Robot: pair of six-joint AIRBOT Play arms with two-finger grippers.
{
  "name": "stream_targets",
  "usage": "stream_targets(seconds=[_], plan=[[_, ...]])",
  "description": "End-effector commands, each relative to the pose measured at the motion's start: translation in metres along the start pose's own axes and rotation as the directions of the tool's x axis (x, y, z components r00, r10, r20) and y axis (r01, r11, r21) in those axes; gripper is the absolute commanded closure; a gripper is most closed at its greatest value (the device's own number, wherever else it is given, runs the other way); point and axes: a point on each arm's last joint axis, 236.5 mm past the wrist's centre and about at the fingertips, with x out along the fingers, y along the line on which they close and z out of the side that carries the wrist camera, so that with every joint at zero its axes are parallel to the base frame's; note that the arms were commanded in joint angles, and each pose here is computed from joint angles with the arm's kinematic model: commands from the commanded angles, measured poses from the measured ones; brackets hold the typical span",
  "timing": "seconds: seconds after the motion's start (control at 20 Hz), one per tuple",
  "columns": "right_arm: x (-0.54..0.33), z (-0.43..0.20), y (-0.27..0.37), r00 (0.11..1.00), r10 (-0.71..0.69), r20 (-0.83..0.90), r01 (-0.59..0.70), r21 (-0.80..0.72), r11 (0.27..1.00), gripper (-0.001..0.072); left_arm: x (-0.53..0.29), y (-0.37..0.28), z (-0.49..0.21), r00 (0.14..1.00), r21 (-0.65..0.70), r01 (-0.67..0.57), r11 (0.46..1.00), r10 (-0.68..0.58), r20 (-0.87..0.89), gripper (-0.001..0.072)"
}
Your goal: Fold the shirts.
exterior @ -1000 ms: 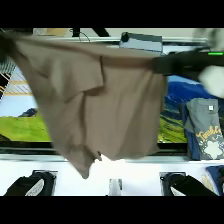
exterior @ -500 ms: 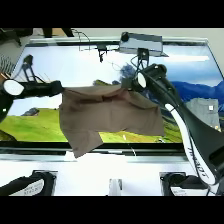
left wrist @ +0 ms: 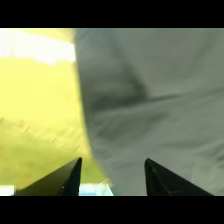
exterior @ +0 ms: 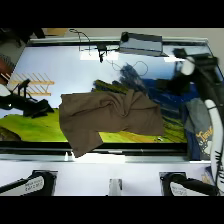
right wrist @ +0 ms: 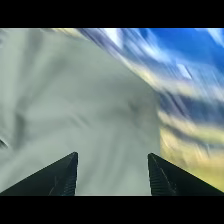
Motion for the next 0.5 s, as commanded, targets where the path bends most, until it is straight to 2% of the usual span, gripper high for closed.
stream_targets(seconds=[0.0,0.05,0.2,0.45], plan=[[-0.002,-0.059,-0.024,0.956,0.242,-0.164,-0.214,0.168,0.962,0.0187,0.031,0.036,-0.056,0.987,-0.130,0.051,0.990,-0.070,-0.145,0.0187],[0.006,-0.078,-0.029,0.943,0.274,-0.192,-0.235,0.203,0.951,0.0155,0.042,0.034,-0.059,0.986,-0.145,0.076,0.987,-0.095,-0.133,0.0186],[0.023,-0.120,-0.041,0.918,0.290,-0.270,-0.222,0.256,0.941,0.0155,0.065,0.028,-0.060,0.988,-0.176,0.112,0.978,-0.129,-0.085,0.0186],[0.037,-0.131,-0.045,0.917,0.277,-0.288,-0.208,0.250,0.946,0.0155,0.087,0.010,-0.050,0.989,-0.149,0.127,0.981,-0.138,-0.062,0.0186]])
